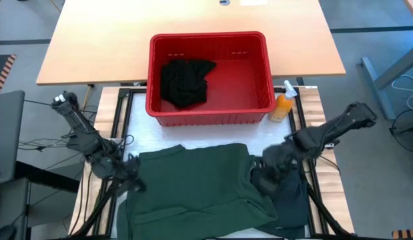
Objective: Fold laundry
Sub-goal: Fold the green shirt
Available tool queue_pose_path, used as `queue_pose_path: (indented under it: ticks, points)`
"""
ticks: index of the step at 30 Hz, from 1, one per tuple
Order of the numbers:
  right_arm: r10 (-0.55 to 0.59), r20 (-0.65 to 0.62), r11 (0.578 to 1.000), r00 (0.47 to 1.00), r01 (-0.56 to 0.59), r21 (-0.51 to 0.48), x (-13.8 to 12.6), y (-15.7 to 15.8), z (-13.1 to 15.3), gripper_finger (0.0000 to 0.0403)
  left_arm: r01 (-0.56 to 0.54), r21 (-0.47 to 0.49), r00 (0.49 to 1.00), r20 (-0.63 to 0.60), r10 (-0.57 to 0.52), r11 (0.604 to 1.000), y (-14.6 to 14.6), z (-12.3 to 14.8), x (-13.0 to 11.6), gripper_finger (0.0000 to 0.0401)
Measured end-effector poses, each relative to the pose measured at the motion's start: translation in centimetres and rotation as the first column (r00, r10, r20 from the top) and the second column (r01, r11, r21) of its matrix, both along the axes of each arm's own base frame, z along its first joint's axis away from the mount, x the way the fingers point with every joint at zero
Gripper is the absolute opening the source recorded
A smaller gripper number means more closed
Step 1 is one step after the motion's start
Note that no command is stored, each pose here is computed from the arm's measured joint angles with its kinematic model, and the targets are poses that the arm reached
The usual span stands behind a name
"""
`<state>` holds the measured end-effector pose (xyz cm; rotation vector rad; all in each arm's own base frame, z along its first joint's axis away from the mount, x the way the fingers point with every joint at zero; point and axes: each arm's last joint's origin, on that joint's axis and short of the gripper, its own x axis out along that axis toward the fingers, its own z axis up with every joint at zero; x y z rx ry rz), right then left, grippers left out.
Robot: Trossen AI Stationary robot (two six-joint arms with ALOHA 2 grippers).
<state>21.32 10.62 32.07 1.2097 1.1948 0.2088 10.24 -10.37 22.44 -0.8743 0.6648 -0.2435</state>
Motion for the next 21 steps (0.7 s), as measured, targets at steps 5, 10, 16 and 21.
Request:
queue_pose_path:
  ticks: [5,10,16,21]
  points:
    - [-0.078,0.228,0.961,0.971,0.134,-0.241,2.3,-3.5,-0.4,0.0166,-0.131,0.219,0.991,0.004,0.134,0.967,2.4,-1.0,1.7,0.0091]
    - [-0.014,0.249,0.889,0.968,0.126,-0.441,5.9,-6.3,-3.4,0.0169,-0.093,0.345,0.988,-0.083,0.129,0.934,4.3,-2.0,2.3,0.0119]
    - [-0.026,0.100,0.849,0.995,0.075,-0.523,8.6,-8.9,-7.8,0.0174,-0.029,0.423,0.988,-0.125,0.090,0.906,5.1,-2.4,2.3,0.0181]
    - [-0.032,0.078,0.725,0.996,0.077,-0.684,9.5,-9.9,-9.5,0.0167,-0.048,0.538,0.985,-0.115,0.130,0.842,5.7,-2.7,2.2,0.0216]
